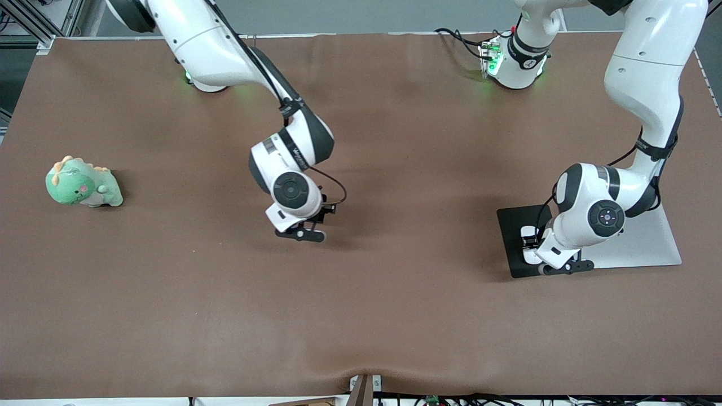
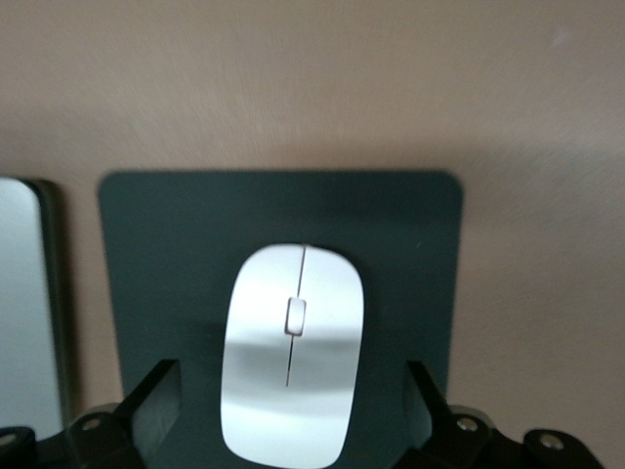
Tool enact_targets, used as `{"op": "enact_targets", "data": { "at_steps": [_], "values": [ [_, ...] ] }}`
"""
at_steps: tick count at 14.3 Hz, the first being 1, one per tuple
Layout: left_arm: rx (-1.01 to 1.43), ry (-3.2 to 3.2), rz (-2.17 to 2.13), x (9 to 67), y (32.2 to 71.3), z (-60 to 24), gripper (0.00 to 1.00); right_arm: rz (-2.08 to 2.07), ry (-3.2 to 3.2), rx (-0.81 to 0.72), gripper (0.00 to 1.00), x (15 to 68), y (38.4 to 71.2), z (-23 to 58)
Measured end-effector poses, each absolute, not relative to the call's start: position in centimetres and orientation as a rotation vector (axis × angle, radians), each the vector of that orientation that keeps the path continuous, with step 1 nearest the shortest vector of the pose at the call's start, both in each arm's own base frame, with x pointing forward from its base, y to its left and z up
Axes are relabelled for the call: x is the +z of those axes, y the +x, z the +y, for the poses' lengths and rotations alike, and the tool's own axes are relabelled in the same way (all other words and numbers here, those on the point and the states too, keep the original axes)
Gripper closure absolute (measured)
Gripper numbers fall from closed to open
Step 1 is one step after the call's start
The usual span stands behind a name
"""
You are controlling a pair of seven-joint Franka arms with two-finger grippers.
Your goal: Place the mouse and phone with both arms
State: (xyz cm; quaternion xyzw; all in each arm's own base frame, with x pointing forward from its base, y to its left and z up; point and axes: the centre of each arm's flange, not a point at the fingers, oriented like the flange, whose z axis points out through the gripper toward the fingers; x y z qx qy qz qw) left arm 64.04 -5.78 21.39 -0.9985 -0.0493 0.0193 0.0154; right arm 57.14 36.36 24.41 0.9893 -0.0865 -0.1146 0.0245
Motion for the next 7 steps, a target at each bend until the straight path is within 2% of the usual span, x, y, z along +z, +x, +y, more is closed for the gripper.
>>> {"op": "enact_targets", "data": {
  "at_steps": [3, 7],
  "values": [
    [-0.016, -3.096, -0.156, 27.0, 65.2, -5.8, 0.00, -0.310, 3.043, -0.387, 0.21, 25.2, 56.9, 32.3],
    [-0.096, -3.059, -0.193, 38.9, 66.7, -5.1, 0.00, -0.279, 3.035, -0.393, 0.21, 25.9, 56.3, 27.1]
  ]
}}
